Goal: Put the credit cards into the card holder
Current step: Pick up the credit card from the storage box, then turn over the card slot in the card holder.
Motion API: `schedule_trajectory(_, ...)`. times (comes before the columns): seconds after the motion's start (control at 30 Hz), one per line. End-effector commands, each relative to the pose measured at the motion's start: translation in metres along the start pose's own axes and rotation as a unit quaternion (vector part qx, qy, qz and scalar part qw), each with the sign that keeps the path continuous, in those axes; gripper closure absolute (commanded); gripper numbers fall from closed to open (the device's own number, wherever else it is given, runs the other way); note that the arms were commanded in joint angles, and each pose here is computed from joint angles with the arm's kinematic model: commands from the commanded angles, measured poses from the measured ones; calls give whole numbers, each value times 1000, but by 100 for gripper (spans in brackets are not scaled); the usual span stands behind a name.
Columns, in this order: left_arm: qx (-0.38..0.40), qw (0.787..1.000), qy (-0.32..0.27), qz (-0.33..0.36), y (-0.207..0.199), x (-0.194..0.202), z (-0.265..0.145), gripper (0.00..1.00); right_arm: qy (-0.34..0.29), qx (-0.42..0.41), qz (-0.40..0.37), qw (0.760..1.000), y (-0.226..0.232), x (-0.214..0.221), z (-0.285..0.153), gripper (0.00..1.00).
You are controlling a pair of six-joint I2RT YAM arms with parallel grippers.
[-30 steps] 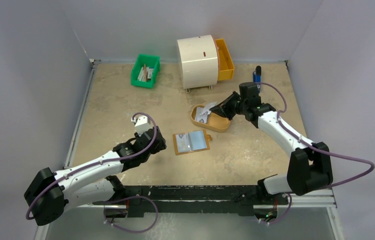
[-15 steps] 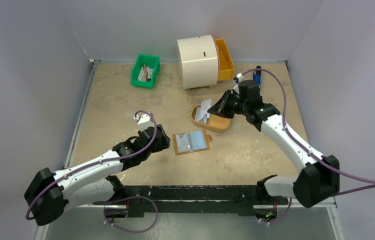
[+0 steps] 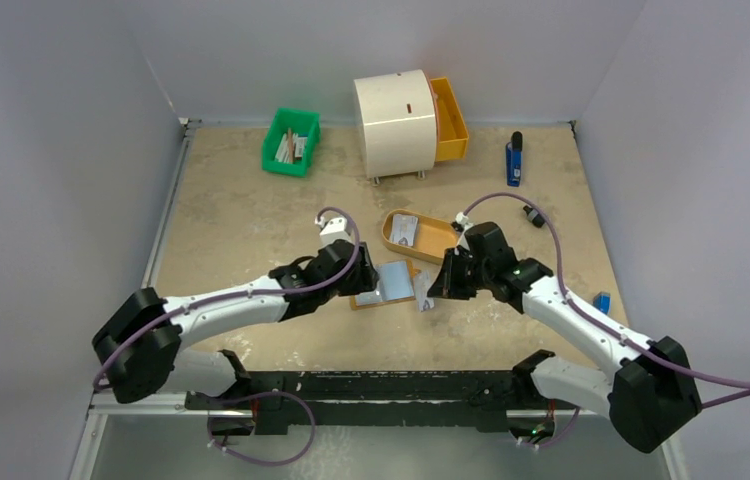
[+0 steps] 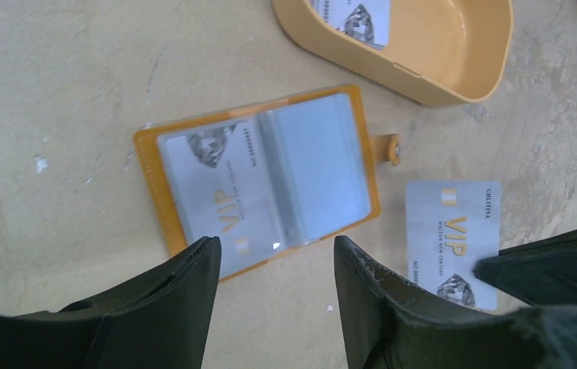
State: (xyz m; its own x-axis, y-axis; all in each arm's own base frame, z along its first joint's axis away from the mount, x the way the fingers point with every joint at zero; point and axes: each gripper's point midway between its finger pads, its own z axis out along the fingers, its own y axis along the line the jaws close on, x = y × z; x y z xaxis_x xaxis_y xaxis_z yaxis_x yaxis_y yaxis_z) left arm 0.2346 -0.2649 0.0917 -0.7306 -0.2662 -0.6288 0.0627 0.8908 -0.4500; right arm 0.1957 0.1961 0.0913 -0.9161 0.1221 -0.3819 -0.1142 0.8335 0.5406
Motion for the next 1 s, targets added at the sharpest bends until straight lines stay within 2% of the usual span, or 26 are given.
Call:
schedule_trajectory(0.0, 28, 999, -17, 6, -39, -18, 13, 45, -36, 11, 5, 999, -1, -13, -5, 100)
schedule_trajectory(0.13, -8, 1000, -2, 21, -41, -11, 37, 45, -58, 26, 10, 998, -9, -15, -10, 100)
schedule_trajectory(0.37, -29, 999, 14, 31, -43, 0, 64, 48, -59, 32, 5, 998, -10, -14, -16, 100)
schedule_trajectory(0.67, -80, 995, 37, 55, -21, 19, 82, 50, -65, 25, -4, 998, -5, -17, -21, 100)
schedule_trajectory(0.97, -109, 991, 47, 65, -2, 31, 85, 62, -70, 4, -8, 997, 3, -23, -16, 100)
